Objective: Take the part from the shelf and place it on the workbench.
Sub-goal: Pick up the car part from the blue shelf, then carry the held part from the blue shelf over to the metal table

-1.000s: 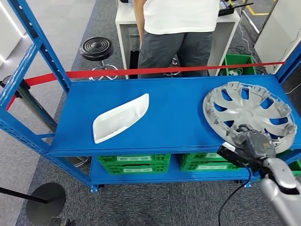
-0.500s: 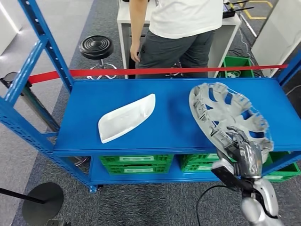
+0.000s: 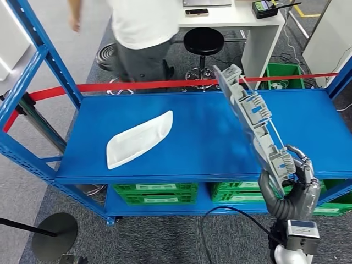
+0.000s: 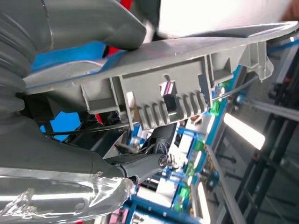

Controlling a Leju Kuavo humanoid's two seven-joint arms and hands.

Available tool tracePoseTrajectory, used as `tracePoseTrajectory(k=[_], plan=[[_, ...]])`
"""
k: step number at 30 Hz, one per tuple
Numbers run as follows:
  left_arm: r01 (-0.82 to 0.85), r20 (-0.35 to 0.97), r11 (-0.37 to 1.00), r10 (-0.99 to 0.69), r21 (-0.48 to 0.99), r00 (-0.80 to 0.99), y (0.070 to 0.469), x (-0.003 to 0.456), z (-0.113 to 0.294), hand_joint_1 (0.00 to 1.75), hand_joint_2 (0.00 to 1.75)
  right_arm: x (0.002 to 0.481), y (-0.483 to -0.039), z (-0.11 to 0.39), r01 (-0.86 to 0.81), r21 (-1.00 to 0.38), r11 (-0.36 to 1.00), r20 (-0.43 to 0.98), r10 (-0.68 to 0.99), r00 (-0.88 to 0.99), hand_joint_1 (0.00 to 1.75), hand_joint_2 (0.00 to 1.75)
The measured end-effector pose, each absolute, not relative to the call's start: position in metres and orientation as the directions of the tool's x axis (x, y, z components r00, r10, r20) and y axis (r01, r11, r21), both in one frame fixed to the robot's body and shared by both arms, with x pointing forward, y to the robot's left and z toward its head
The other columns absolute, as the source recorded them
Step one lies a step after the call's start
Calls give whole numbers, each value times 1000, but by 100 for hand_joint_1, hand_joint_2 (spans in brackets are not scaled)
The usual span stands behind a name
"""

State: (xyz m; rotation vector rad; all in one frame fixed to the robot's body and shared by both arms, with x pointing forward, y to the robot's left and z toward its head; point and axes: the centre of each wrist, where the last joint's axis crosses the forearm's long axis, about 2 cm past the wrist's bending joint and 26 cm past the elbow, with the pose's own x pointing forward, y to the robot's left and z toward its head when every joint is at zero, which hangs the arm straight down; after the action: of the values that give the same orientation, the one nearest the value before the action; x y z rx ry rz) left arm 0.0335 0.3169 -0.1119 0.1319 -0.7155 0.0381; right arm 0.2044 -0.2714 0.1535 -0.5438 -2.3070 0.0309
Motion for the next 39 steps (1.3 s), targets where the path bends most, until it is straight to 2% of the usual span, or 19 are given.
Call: tracePoseTrajectory(k=[6, 10, 12, 15, 18, 22, 33, 39], plan=[[-78, 659, 992, -9, 103, 752, 317, 33, -112, 0, 0, 200, -266, 159, 374, -92, 923, 663, 337, -668, 175, 175], [-76, 672, 993, -5, 91, 741, 316, 36, -112, 0, 0, 199, -260, 174, 294, 41, 955, 631, 203, -749, 175, 175], [-75, 678, 994, 0, 82, 735, 316, 36, -112, 0, 0, 197, -254, 185, 171, 127, 977, 611, 59, -789, 175, 175], [-77, 682, 994, 8, 72, 731, 315, 34, -112, 0, 0, 193, -241, 205, -110, 228, 967, 526, -218, -822, 175, 175], [-87, 682, 994, 18, 67, 731, 316, 35, -112, 0, 0, 189, -228, 222, -343, 253, 905, 430, -423, -798, 175, 175], [-95, 664, 993, 28, 65, 747, 316, 35, -112, 0, 0, 183, -208, 233, -577, 233, 782, 373, -620, -690, 175, 175], [-92, 645, 993, 20, 78, 764, 319, 35, -112, 0, 0, 177, -186, 242, -777, 192, 599, 329, -786, -524, 175, 175], [-90, 645, 993, 16, 82, 764, 320, 38, -111, 0, 0, 176, -183, 241, -798, 183, 574, 339, -799, -497, 175, 175]])
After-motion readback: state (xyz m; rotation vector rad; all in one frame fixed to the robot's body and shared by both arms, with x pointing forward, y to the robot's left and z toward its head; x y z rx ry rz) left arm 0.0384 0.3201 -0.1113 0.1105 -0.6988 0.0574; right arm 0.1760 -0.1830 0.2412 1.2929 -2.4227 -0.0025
